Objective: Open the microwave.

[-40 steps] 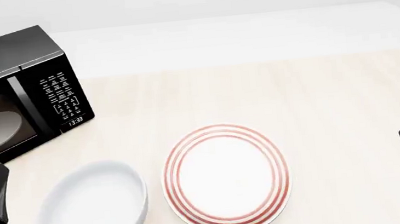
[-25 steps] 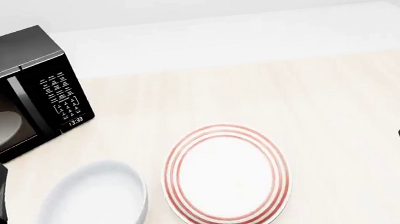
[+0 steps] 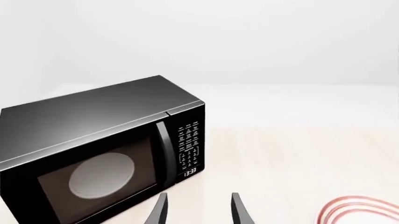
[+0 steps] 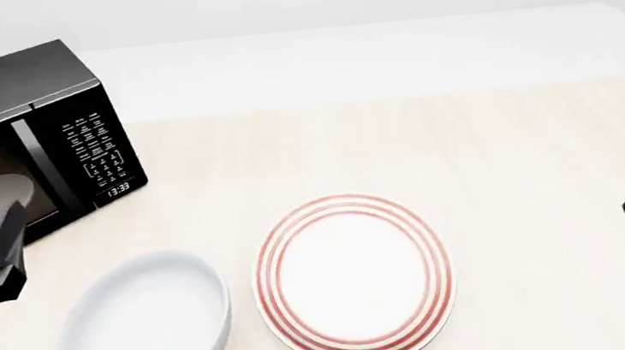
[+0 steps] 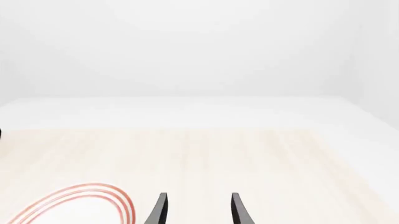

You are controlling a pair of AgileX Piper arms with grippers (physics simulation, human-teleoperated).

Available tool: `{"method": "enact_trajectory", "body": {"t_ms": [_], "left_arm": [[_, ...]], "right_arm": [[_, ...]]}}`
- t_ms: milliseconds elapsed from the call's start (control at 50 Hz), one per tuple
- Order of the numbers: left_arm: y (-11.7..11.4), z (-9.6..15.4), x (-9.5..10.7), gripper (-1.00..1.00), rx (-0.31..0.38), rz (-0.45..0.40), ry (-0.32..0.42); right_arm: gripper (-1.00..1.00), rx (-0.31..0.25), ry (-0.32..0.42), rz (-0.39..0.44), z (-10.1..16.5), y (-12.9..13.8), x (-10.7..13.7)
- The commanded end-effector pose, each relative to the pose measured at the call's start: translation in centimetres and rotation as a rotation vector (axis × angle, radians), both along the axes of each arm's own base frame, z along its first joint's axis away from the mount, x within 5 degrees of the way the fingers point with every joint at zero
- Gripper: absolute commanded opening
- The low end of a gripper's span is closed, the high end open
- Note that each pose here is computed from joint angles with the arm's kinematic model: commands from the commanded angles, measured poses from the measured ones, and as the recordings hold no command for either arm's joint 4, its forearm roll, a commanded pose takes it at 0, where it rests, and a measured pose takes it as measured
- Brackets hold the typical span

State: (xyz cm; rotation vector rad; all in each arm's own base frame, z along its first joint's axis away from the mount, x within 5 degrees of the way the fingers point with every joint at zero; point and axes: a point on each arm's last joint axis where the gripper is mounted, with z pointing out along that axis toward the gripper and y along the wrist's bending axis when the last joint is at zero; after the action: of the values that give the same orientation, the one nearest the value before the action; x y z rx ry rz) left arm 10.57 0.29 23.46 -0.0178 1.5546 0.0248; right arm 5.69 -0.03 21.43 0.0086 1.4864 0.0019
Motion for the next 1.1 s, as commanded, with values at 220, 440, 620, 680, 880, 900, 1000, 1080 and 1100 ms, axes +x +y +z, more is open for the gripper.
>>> {"method": "enact_trajectory", "body": {"t_ms": [220, 440, 620, 680, 880, 900, 1000, 1080, 1100], "left_arm": [[0.6, -0.3, 3.8, 1.0, -0.06, 0.031, 0.019], [1.2, -0.9, 5.2, 1.0, -0.068, 0.069, 0.017], [2.3, -1.5, 6.0, 1.0, -0.07, 0.125, 0.041], [2.5, -1.7, 6.5, 1.0, -0.064, 0.134, 0.049], [2.6, -2.0, 7.9, 1.0, -0.041, 0.126, 0.064], [2.6, -2.0, 8.0, 1.0, -0.041, 0.127, 0.064], [2.7, -2.1, 8.5, 1.0, -0.039, 0.129, 0.068], [3.1, -2.3, 8.7, 1.0, -0.061, 0.147, 0.066], [3.1, -2.3, 8.8, 1.0, -0.056, 0.148, 0.068]], "right_arm": [[1.0, 0.0, 0.0, 0.0, 0.0, 0.0, 0.0], [1.0, 0.0, 0.0, 0.0, 0.0, 0.0, 0.0], [1.0, 0.0, 0.0, 0.0, 0.0, 0.0, 0.0], [1.0, 0.0, 0.0, 0.0, 0.0, 0.0, 0.0], [1.0, 0.0, 0.0, 0.0, 0.0, 0.0, 0.0], [1.0, 0.0, 0.0, 0.0, 0.0, 0.0, 0.0], [1.0, 0.0, 0.0, 0.0, 0.0, 0.0, 0.0], [1.0, 0.0, 0.0, 0.0, 0.0, 0.0, 0.0], [1.0, 0.0, 0.0, 0.0, 0.0, 0.0, 0.0]]}}
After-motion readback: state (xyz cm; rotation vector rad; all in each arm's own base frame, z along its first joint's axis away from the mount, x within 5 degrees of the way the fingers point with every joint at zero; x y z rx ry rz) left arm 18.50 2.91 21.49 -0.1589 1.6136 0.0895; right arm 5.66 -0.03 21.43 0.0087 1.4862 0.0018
